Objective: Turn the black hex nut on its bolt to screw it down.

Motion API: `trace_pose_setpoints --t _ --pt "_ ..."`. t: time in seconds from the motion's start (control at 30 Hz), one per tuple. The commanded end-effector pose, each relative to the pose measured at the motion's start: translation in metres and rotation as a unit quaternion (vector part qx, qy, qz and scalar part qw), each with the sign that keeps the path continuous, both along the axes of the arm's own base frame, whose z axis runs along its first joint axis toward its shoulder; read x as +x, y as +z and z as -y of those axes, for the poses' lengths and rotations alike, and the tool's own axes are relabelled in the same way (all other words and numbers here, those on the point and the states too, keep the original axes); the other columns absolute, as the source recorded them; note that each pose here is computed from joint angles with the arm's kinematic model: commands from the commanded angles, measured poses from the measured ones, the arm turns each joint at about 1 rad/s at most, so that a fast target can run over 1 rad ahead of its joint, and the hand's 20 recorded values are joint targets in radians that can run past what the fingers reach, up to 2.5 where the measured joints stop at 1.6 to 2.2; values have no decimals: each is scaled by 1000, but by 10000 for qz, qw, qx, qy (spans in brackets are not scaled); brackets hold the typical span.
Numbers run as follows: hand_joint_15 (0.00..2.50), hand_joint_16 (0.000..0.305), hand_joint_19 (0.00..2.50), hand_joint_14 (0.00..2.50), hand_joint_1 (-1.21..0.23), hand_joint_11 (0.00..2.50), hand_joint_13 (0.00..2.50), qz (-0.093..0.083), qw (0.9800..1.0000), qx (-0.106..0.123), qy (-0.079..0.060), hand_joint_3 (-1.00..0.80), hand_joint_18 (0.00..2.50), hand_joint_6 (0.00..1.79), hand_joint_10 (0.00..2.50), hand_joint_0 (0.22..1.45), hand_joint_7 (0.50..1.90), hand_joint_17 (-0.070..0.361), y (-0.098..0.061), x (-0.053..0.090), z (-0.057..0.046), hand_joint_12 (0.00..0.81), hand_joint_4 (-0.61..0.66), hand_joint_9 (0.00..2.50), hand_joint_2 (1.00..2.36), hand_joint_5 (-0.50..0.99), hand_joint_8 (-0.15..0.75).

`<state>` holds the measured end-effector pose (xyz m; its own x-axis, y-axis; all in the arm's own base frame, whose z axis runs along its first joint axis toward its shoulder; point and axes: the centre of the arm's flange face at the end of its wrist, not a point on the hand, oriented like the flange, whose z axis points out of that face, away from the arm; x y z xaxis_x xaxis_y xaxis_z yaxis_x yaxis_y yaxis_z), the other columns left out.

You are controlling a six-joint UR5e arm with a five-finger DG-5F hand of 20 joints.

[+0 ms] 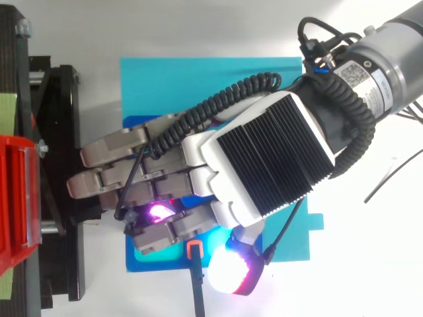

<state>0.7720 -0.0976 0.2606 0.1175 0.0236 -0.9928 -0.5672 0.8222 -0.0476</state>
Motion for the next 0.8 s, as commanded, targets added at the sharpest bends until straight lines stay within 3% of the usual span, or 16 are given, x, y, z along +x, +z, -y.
trace_pose_setpoints --t 0.0,0.47,0.77 --pt "23 47 245 1 -333 192 293 -11 10000 -43 -7 -500 42 501 7 415 1431 106 -9 -3 0 352 303 652 1000 -96 324" --pt "23 44 244 0 -351 200 284 173 9998 -95 -14 -500 26 501 9 443 1430 99 -9 -2 3 338 282 649 1000 -97 313" --pt "38 38 247 1 -488 210 287 254 9996 -113 -9 -500 21 501 8 520 1446 86 -11 -3 10 314 215 644 1000 -100 286"
